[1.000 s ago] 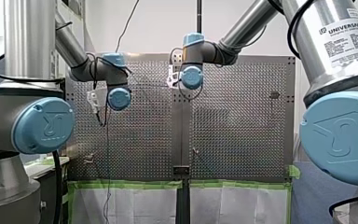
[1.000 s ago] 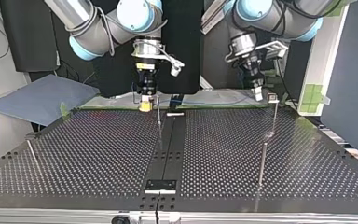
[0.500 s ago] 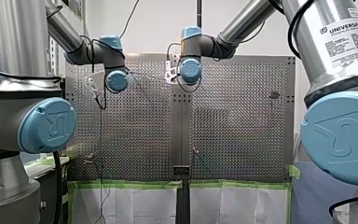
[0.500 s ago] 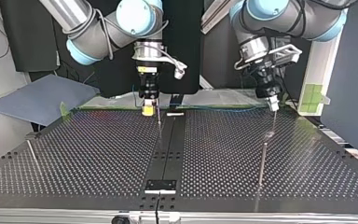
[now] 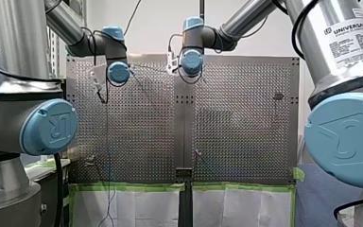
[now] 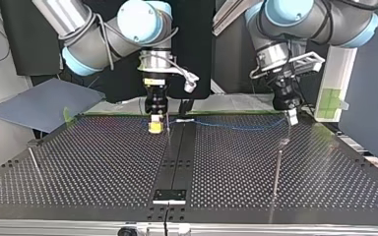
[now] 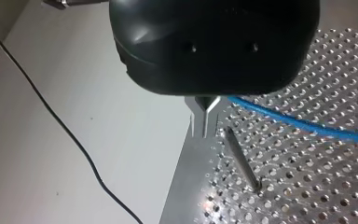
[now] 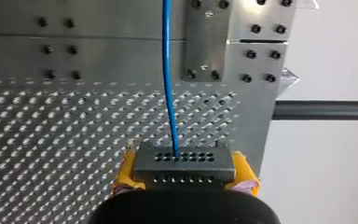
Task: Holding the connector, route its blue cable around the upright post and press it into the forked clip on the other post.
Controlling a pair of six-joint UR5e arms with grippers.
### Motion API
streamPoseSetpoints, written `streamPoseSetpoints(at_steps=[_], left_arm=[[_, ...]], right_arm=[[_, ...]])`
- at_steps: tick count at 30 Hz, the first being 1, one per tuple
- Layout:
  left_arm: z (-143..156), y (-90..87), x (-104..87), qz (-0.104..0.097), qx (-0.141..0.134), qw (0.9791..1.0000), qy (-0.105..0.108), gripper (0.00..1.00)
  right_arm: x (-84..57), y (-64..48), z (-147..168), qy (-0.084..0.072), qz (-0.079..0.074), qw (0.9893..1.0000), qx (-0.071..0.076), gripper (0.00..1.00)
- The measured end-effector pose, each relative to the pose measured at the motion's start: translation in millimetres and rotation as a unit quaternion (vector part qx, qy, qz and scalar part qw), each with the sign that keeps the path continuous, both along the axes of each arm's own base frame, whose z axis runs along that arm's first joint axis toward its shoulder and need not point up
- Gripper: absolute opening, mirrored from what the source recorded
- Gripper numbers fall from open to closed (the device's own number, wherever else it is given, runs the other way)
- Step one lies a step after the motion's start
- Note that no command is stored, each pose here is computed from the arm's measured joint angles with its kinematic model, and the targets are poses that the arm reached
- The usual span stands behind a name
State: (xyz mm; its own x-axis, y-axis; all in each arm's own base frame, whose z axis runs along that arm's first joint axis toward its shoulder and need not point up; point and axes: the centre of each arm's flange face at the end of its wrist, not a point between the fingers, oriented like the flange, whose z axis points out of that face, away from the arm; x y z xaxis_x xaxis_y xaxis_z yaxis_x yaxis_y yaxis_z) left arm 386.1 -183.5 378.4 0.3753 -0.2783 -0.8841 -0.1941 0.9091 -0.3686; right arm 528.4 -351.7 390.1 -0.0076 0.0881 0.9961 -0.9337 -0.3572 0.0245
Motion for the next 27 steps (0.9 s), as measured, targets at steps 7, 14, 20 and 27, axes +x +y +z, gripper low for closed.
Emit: streamPoseSetpoints(at_steps=[7, 14, 20, 27], left_arm=[[19.6, -0.5, 9.3, -0.005, -0.002, 0.9999, -0.009, 0.01], [39.7, 5.1, 24.0, 0.003, -0.011, 0.9996, -0.024, 0.04], [53.9, 10.9, 39.8, 0.003, -0.018, 0.9993, -0.033, 0.07], [65.7, 24.4, 58.6, 0.004, -0.022, 0.9992, -0.035, 0.07]], right_arm=[[4.4, -7.7, 19.0, -0.01, 0.005, 0.9999, -0.012, 0.0], [6.5, -19.2, 27.5, -0.01, 0.009, 0.9997, -0.02, 0.0], [14.6, -36.0, 26.5, -0.001, 0.017, 0.9996, -0.022, 0.0], [22.4, -50.6, 24.3, -0.003, 0.022, 0.9995, -0.023, 0.0]])
